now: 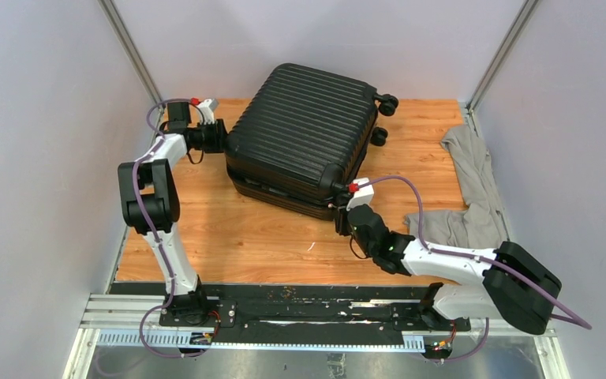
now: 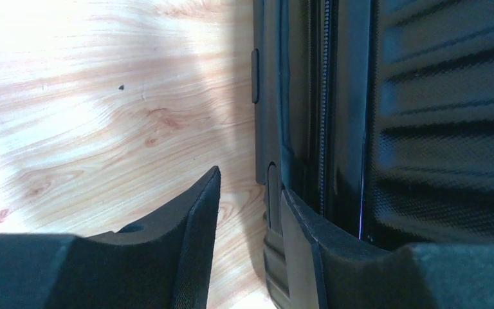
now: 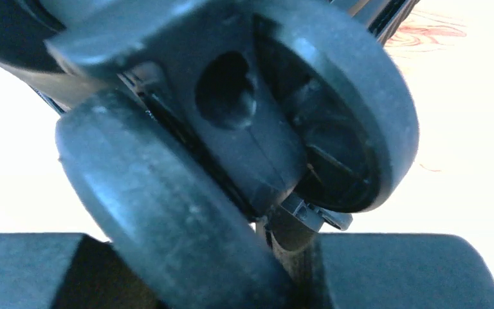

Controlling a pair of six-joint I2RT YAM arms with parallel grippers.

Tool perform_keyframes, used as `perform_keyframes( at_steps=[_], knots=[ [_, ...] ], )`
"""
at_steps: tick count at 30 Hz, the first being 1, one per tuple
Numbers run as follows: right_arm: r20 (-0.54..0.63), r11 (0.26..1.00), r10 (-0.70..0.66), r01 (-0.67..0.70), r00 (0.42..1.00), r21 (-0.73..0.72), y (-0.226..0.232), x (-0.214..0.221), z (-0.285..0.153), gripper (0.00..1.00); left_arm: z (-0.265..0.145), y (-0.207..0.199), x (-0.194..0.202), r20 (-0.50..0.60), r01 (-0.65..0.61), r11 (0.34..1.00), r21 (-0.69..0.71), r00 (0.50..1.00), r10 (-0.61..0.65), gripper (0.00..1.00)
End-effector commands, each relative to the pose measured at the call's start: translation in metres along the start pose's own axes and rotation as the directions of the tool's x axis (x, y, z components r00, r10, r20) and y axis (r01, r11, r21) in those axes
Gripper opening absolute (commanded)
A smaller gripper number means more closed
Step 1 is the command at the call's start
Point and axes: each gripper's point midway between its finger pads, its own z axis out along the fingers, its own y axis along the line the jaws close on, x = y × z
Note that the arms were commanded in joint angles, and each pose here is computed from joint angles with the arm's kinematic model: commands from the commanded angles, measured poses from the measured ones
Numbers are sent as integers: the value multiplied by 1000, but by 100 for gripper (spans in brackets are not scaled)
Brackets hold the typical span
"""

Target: Pack the luggage

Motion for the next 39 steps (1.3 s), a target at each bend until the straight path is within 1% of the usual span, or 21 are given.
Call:
perform_keyframes(
  at_steps=[1,5,8,11,14,16,18,19,21,22,24,26,28,30,31,32,34,36,39],
  knots=[
    [123,998,56,-55,991,-13,20,-32,-6,29,-2,-15,27,-49,5,999,41,999,-3,43],
    [139,999,45,-42,989,-19,29,-31,-12,29,-10,-23,37,-57,-5,999,49,998,8,42],
    [140,999,39,-37,989,-21,35,-27,-12,27,-15,-29,39,-57,-12,998,56,998,15,41],
    [142,1000,9,-6,990,-24,44,-24,-13,22,-19,-36,43,-55,-21,998,56,998,25,40],
    [144,1000,-7,12,990,-29,51,-21,-18,11,-21,-42,49,-59,-28,998,59,998,31,39],
    [141,998,-8,17,990,-60,59,-19,-23,8,-21,-44,53,-62,-22,998,56,998,26,38],
    [137,996,-23,35,990,-86,65,-17,-29,7,-22,-43,52,-60,-18,999,46,998,21,37],
    [124,994,-32,44,992,-99,67,-13,-31,8,-22,-43,51,-58,-18,999,43,998,20,37],
    [91,994,-23,32,996,-102,63,-3,-34,15,-23,-42,47,-52,-12,999,33,999,14,36],
    [83,993,-2,12,997,-115,62,2,-37,23,-24,-41,45,-50,-8,1000,30,999,10,36],
    [71,988,21,-10,997,-152,57,12,-45,43,-27,-38,40,-40,-5,1000,15,999,5,35],
    [53,986,62,-53,997,-158,45,21,-56,55,-31,-34,34,-20,0,1000,8,1000,0,34],
    [56,975,122,-109,991,-196,37,19,-73,60,-36,-29,26,0,28,1000,5,1000,-28,34],
    [37,974,168,-160,985,-163,18,23,-85,60,-40,-24,20,16,40,999,-1,999,-40,33],
    [27,974,183,-178,983,-139,8,25,-92,59,-42,-22,17,23,41,999,-5,999,-41,33],
    [18,975,197,-194,980,-104,-3,28,-97,56,-44,-20,14,30,40,999,-11,999,-39,33],
    [16,962,273,-273,962,7,-31,31,-108,50,-46,-18,11,39,37,999,-17,999,-36,33],
    [63,941,319,-324,946,95,-56,24,-114,44,-47,-18,9,44,34,999,-19,998,-33,33],
    [137,905,347,-370,928,209,-85,5,-112,31,-46,-17,8,46,40,999,-19,998,-39,33]
  ],
)
